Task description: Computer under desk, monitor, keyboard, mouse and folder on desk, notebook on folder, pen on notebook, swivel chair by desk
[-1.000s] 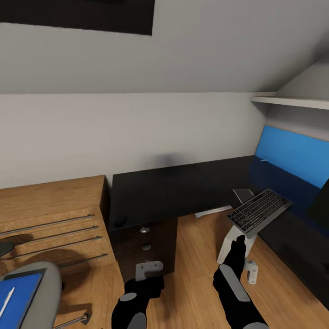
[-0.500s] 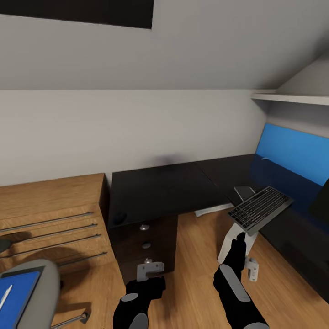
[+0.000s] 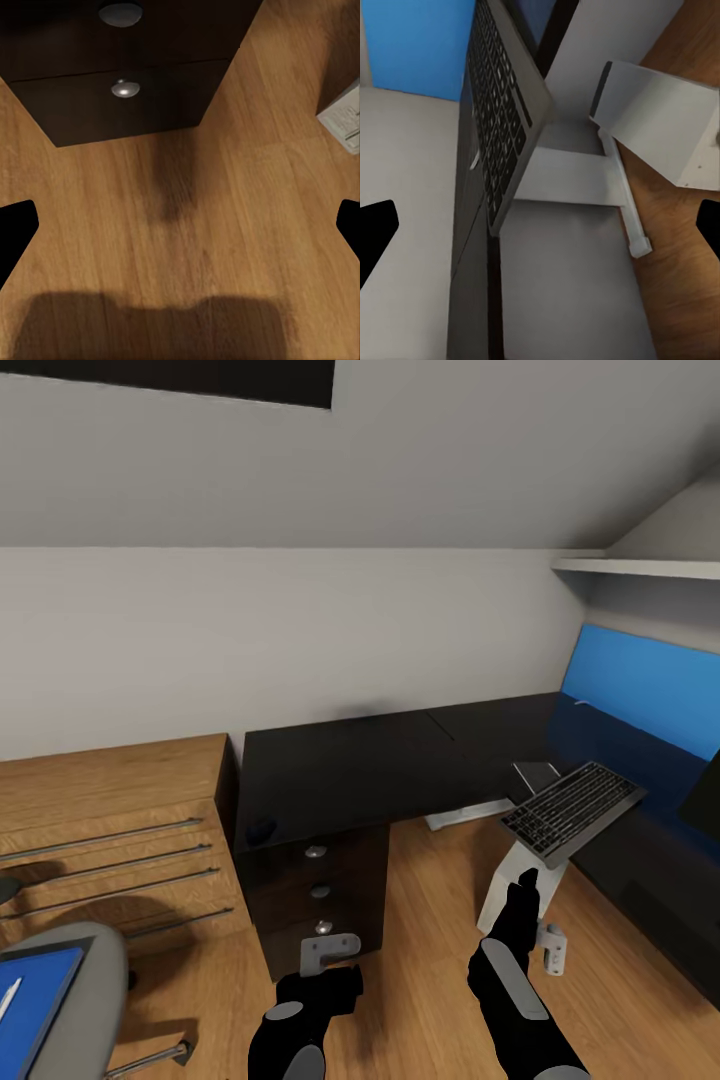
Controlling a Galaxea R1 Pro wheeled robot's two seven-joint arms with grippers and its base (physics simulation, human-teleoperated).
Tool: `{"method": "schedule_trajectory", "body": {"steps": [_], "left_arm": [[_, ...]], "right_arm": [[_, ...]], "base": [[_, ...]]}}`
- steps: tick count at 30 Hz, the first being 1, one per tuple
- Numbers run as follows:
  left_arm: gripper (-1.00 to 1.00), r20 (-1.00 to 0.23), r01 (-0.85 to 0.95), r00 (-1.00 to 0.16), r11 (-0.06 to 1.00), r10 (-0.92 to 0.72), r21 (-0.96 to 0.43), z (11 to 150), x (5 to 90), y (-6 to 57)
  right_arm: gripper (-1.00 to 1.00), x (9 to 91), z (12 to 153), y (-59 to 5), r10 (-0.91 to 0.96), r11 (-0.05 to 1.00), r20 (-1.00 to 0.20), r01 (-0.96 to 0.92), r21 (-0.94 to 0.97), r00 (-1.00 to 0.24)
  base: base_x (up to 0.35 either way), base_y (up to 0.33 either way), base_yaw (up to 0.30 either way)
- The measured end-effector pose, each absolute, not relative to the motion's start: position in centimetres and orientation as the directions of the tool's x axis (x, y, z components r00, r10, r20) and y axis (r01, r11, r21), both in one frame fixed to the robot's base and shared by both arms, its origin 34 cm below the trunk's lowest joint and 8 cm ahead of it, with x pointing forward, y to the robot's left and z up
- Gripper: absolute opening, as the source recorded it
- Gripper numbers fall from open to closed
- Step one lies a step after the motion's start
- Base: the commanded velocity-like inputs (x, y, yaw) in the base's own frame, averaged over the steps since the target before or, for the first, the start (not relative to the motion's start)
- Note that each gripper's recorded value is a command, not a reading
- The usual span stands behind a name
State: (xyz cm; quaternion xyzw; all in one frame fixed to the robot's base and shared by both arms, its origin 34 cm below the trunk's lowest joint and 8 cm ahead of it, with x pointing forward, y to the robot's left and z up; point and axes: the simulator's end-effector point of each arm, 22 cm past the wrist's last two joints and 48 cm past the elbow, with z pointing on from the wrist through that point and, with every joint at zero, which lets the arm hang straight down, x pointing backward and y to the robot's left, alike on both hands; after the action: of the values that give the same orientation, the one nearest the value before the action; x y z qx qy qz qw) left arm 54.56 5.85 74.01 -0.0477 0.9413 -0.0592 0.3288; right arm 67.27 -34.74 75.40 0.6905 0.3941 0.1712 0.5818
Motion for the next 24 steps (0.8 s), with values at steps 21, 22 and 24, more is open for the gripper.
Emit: {"method": "schedule_trajectory", "body": {"steps": [21,22,24], "left_arm": [[1.0,-0.615,-0.053,-0.778,0.989,-0.129,-0.14,70.3,54.3,5.9],[1.0,-0.616,-0.053,-0.778,0.989,-0.129,-0.14,70.1,54.3,5.9],[1.0,-0.616,-0.053,-0.777,0.989,-0.129,-0.14,69.8,54.3,6.0]], "right_arm": [[1.0,67.3,72.7,-34.4,0.744,0.024,-0.226,0.313,0.949,0.629],[1.0,67.3,72.5,-34.4,0.744,0.025,-0.226,0.312,0.95,0.628],[1.0,67.3,72.2,-34.3,0.746,0.026,-0.225,0.31,0.95,0.627]], "base": [[0.0,0.0,0.0],[0.0,0.0,0.0],[0.0,0.0,0.0]]}}
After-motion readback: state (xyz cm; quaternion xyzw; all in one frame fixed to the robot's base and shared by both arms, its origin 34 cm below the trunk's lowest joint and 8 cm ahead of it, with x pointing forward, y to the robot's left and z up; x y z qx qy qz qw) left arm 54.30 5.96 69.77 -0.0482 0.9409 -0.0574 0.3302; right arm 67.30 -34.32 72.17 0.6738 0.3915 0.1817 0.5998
